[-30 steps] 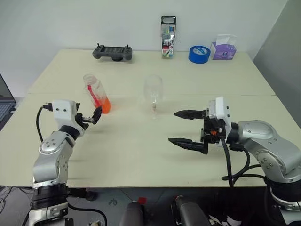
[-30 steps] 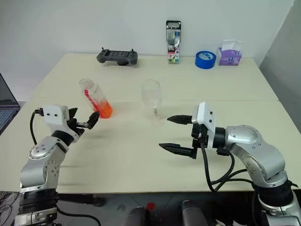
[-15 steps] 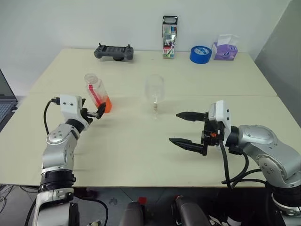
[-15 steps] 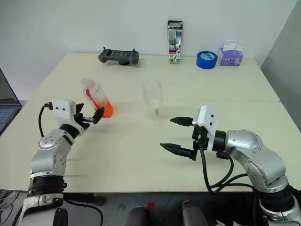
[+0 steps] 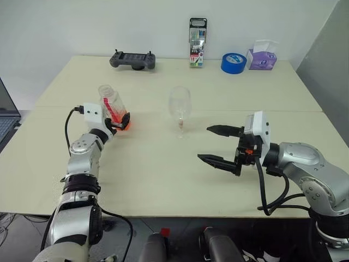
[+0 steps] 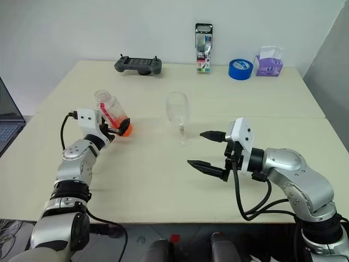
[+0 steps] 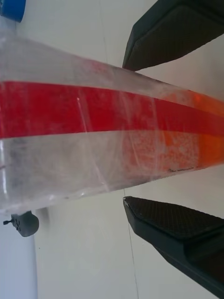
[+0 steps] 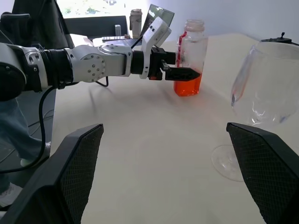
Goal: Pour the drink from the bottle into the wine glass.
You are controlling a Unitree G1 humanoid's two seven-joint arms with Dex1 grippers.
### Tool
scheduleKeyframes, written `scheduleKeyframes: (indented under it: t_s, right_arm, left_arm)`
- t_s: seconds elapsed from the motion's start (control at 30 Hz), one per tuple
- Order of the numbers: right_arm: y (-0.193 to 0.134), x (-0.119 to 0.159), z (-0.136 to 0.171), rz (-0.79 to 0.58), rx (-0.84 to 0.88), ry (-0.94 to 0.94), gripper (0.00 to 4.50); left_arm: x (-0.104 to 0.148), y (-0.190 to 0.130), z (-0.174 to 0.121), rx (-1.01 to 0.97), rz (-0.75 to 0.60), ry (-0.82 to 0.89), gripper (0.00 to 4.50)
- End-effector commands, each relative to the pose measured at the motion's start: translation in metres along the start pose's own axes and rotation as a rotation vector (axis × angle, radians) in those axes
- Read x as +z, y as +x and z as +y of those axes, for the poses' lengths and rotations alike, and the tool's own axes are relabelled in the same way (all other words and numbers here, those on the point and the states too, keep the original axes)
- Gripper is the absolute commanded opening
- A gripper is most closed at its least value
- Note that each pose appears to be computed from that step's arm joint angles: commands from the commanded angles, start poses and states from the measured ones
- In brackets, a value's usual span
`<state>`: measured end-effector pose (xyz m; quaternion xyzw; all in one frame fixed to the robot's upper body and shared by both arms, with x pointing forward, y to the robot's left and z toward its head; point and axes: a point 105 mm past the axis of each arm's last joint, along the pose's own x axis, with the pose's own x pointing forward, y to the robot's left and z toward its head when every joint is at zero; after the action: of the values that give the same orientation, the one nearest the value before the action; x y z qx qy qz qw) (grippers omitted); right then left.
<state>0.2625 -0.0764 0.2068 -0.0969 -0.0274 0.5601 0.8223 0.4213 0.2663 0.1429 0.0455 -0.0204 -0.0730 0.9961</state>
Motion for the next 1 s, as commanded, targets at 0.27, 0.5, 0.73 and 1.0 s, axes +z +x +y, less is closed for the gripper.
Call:
scheduleKeyframes:
  t_s: [0.27,0.5,0.73,1.0]
  right_arm:
    - [-0.002,0.017,0.0,-0.034,-0.017,-0.054,4.5]
    - [0.0,0.018,0.0,-0.039,-0.018,-0.056,4.5]
    - [0.001,0.02,-0.01,-0.058,-0.079,-0.063,4.5]
    - [0.006,0.026,-0.034,-0.127,-0.214,-0.095,4.5]
  left_arm:
    - [0.013,0.004,0.007,0.002,-0.043,0.022,1.75]
    - [0.013,0.002,0.011,0.011,-0.042,0.019,1.68]
    - [0.035,0.009,-0.003,-0.085,-0.051,0.18,1.68]
    - [0.099,0.027,-0.042,-0.264,-0.173,0.447,1.68]
